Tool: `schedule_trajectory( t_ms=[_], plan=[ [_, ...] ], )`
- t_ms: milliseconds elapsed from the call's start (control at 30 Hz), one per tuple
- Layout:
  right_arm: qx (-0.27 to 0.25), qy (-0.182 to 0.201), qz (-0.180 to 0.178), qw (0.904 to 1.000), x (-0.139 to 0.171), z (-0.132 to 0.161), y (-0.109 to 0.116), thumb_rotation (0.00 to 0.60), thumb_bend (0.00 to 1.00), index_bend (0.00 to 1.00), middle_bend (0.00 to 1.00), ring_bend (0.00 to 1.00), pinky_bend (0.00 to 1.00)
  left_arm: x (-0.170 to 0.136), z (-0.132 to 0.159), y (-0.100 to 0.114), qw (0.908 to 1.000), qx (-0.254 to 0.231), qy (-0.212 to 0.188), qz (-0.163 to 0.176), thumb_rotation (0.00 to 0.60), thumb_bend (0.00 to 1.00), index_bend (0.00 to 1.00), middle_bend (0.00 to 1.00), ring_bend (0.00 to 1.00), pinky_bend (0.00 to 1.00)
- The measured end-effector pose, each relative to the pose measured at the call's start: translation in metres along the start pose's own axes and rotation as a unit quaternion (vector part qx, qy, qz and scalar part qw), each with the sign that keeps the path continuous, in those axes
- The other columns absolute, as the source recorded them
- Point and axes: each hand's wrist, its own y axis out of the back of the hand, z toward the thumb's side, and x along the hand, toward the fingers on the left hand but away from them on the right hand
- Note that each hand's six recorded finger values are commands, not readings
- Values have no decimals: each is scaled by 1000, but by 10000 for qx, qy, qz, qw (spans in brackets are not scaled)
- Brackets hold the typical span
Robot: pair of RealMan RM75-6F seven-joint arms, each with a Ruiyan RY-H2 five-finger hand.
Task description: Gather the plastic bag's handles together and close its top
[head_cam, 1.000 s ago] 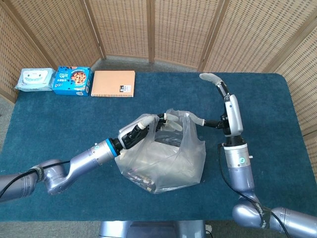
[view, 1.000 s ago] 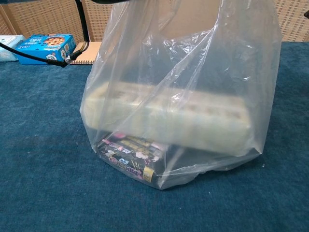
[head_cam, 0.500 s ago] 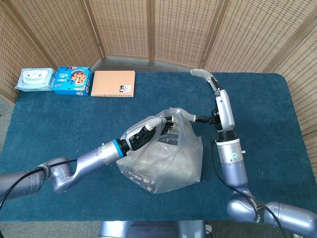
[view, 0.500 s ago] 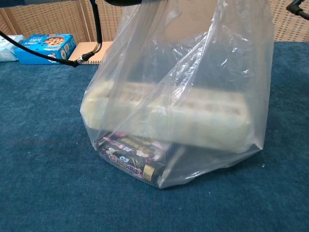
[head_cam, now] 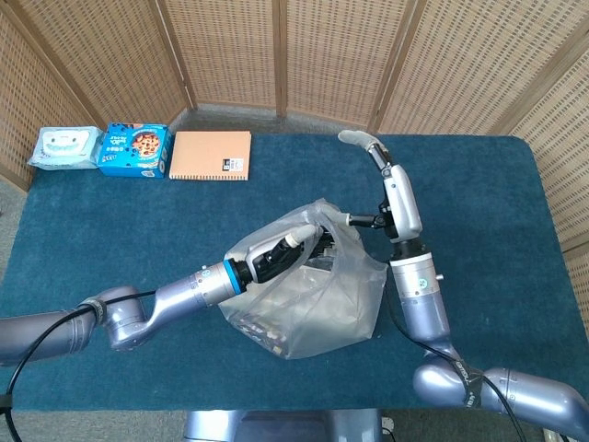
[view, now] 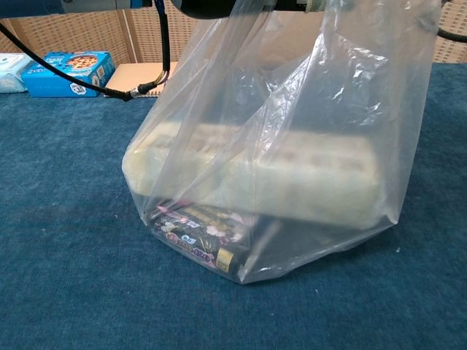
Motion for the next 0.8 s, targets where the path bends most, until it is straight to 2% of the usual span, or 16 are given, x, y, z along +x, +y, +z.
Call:
schedule_trajectory(
  t_ms=[333,800],
  plan=[
    [186,-235,119,9995,-7,-17,-4,545,68,216,233,131,93,-1,4,-2,9994,-297,-67,-145,0,255,296,265,144,151],
    [342,-420,198,9983,-12,-30,1,542,68,216,233,131,90,-13,11,7,9982,-550,-212,-97,0,256,303,265,161,167]
  ],
)
